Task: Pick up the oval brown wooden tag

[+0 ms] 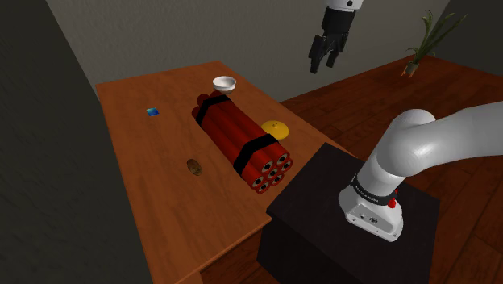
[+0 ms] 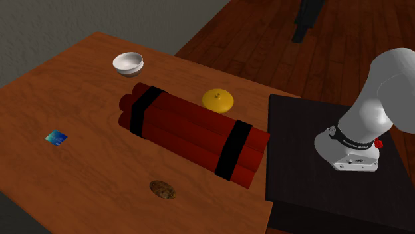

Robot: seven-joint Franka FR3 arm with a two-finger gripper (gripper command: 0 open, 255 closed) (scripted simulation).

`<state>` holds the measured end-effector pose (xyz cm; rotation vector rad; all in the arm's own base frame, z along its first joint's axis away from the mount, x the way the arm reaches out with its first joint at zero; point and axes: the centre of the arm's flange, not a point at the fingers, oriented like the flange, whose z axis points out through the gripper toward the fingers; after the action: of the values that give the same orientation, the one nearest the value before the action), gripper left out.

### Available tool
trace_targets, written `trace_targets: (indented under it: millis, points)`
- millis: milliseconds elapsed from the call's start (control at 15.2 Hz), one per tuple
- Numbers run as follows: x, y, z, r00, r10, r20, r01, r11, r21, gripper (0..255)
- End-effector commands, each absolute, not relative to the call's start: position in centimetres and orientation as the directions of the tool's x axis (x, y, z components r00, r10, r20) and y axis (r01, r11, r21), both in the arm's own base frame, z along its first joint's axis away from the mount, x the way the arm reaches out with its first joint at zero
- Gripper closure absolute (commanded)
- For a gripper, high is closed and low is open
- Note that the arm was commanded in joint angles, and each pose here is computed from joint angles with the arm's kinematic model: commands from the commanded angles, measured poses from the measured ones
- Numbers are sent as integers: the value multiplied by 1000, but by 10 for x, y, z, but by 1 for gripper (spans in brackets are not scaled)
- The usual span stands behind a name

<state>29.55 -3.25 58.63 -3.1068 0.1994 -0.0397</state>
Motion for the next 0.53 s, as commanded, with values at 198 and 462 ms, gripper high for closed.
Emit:
trace_targets:
  millis: [198,462]
  points:
    - [317,-10,561,992,-120,24,-120,-993,-24,0]
    - [346,19,527,994,-110,24,-110,-994,-16,0]
